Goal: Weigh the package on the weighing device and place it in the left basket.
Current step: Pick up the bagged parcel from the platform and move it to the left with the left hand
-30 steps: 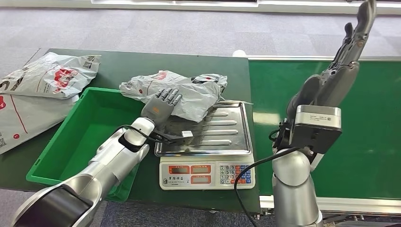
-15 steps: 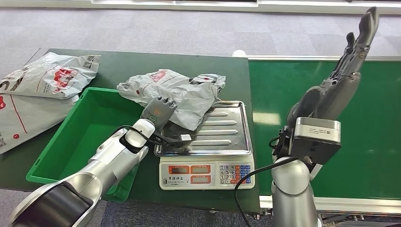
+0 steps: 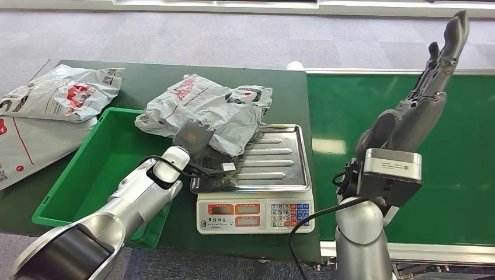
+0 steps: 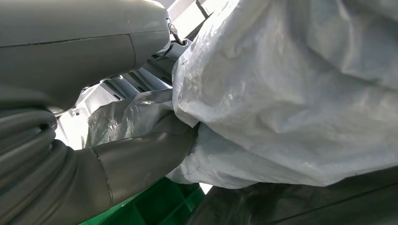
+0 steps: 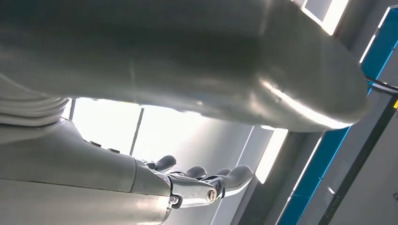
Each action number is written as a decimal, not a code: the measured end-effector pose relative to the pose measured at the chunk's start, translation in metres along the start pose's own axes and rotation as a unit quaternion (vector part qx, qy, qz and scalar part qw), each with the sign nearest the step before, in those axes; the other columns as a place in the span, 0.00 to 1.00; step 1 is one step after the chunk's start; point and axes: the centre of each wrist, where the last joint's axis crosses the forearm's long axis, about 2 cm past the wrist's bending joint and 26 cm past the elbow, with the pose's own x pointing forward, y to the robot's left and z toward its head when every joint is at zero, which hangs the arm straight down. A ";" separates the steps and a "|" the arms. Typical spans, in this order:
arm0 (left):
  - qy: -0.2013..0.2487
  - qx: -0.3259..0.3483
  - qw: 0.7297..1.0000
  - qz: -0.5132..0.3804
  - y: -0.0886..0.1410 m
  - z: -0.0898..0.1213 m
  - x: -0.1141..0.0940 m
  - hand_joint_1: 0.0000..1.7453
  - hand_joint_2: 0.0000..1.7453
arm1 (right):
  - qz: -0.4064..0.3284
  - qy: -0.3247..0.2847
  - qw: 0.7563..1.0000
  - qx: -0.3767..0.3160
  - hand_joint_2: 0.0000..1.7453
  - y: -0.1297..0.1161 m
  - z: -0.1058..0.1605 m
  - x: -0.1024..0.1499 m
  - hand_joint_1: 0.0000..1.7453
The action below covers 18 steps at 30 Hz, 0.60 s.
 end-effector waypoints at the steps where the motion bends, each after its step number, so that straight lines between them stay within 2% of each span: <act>1: 0.000 0.000 1.000 0.000 0.000 0.000 0.000 1.00 1.00 | 0.000 0.000 1.000 0.000 0.00 0.000 0.000 0.000 0.00; 6: 0.010 0.011 1.000 0.000 0.000 0.000 0.000 1.00 1.00 | 0.001 0.001 1.000 0.000 0.00 0.000 0.000 0.000 0.00; 8: 0.049 0.070 0.996 0.005 0.004 0.000 -0.002 1.00 1.00 | 0.004 0.004 1.000 0.000 0.00 -0.001 0.002 0.001 0.00; 10: 0.105 0.162 0.981 0.020 0.014 -0.001 -0.010 1.00 1.00 | 0.011 0.008 1.000 -0.003 0.00 -0.003 0.004 0.002 0.00; 13: 0.170 0.276 0.945 0.050 0.044 -0.002 -0.043 1.00 1.00 | 0.020 0.014 1.000 -0.012 0.00 -0.005 0.007 0.003 0.00; 18: 0.255 0.388 0.883 0.071 0.091 0.016 -0.130 1.00 1.00 | 0.026 0.022 0.999 -0.017 0.00 -0.006 0.011 0.003 0.00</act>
